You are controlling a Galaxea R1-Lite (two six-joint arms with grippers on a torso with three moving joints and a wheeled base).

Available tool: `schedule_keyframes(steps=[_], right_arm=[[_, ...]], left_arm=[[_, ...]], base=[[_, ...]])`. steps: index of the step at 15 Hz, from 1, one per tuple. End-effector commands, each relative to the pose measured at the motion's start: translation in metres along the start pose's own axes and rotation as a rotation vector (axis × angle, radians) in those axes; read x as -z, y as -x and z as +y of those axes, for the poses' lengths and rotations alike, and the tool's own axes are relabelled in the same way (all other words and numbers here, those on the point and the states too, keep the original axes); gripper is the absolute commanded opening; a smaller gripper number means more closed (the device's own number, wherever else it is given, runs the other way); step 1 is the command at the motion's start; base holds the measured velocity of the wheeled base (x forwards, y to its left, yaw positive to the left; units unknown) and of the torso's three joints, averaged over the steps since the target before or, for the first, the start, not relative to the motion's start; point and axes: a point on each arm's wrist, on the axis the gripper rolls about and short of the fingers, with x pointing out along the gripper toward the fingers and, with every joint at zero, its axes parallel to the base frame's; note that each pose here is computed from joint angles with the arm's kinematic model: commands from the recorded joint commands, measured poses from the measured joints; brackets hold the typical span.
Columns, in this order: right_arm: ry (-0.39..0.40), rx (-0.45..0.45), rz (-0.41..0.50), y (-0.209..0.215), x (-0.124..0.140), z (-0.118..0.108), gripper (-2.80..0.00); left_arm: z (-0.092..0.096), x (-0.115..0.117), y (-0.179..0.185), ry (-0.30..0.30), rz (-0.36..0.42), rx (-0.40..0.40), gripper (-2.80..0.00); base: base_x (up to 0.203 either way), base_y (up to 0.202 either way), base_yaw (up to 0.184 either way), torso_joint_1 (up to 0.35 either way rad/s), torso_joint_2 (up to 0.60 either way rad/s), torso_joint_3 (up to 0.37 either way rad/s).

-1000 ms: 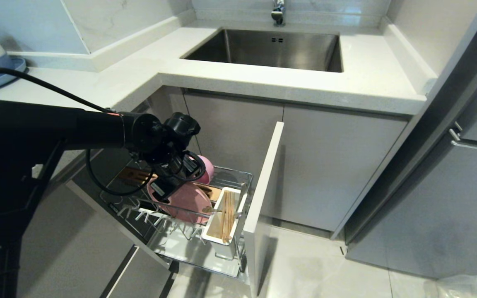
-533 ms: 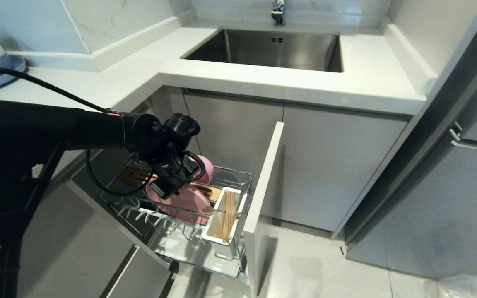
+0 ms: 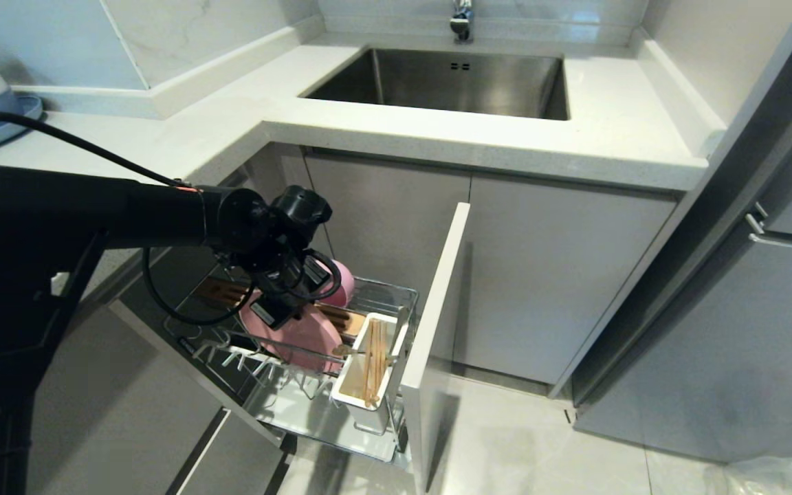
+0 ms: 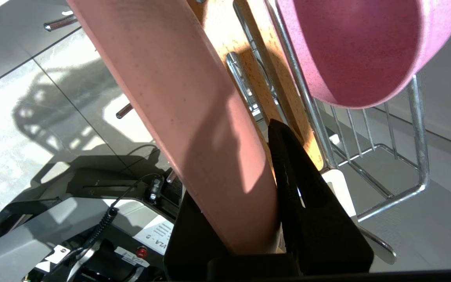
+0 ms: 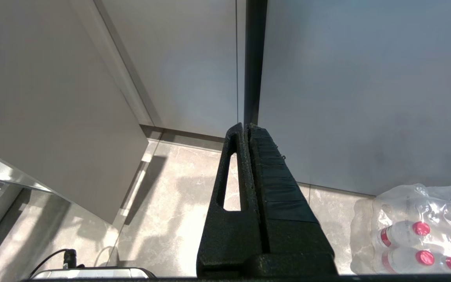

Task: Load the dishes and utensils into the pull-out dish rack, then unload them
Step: Take the plate out of the cupboard

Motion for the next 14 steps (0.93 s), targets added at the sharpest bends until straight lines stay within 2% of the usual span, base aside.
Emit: schedule_keyframes(steps=[1,6,14], right_arm=[[0.0,0.0,0.001,0.0,0.0,0.0,-2.8],[0.0,0.0,0.001,0.0,0.0,0.0,-2.8],[0.0,0.0,0.001,0.0,0.0,0.0,-2.8]], left_arm=[[0.001,-0.002,0.008,0.01,-0.008,0.011,-2.8],[0.003,-0.013,0.044,0.033,-0.045,0.082,-2.8],[0.009,-0.017,0.099,0.047,-0.082,0.199,-2.8]], base=[[0.0,0.0,0.0,0.0,0.0,0.0],[0.0,0.0,0.0,0.0,0.0,0.0],[0.0,0.0,0.0,0.0,0.0,0.0]])
